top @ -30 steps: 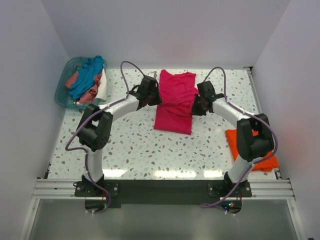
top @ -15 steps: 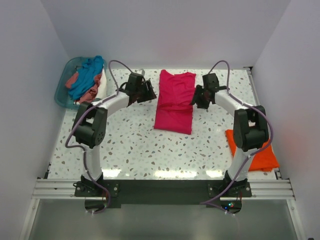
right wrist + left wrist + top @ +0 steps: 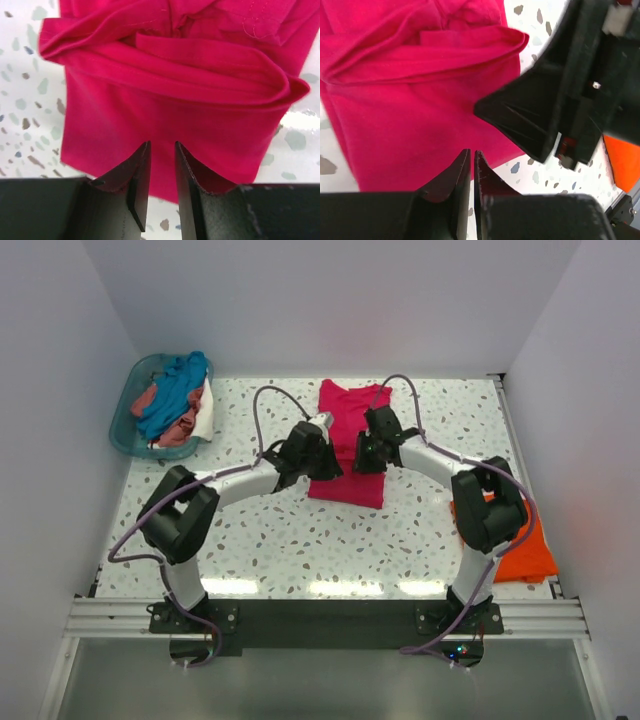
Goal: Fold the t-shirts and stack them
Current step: Fold the tshirt
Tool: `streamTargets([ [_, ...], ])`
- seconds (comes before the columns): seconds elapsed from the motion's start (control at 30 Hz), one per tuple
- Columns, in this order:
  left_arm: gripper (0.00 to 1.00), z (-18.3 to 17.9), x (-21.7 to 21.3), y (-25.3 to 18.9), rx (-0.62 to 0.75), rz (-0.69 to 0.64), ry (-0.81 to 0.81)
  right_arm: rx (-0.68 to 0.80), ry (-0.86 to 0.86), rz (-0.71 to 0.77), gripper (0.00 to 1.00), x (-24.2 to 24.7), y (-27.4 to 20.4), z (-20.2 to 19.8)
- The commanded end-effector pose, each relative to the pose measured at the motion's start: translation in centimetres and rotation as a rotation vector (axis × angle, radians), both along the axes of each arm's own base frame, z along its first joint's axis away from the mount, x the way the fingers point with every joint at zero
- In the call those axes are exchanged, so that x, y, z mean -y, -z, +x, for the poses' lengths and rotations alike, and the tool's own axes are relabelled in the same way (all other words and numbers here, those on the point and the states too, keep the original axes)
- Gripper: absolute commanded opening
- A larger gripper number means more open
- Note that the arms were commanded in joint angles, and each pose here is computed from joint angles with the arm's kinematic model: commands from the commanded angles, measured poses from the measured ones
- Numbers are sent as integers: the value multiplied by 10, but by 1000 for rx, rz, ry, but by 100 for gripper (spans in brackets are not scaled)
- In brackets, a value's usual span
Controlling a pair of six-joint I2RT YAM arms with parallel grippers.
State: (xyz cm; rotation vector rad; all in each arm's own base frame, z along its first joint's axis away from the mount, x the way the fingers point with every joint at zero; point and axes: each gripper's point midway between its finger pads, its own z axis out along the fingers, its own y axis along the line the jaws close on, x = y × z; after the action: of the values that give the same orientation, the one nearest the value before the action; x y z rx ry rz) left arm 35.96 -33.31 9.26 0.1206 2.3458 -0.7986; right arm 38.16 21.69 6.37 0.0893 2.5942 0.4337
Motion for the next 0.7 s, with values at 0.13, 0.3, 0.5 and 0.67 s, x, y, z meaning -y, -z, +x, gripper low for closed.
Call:
streamTargets([
  [0.13, 4, -8, 2, 44, -45, -4, -69, 30, -8, 38, 27, -19, 7, 31],
  [0.3, 0, -18, -13, 74, -111, 70, -128, 7, -3, 3, 27, -19, 21, 39],
  [0.5, 0, -31, -25, 92, -147, 143, -157, 17, 20, -11, 28, -17, 17, 56],
  [0.67, 0, -38, -32, 95, -163, 161, -159, 8, 48, -17, 29, -8, 19, 76],
])
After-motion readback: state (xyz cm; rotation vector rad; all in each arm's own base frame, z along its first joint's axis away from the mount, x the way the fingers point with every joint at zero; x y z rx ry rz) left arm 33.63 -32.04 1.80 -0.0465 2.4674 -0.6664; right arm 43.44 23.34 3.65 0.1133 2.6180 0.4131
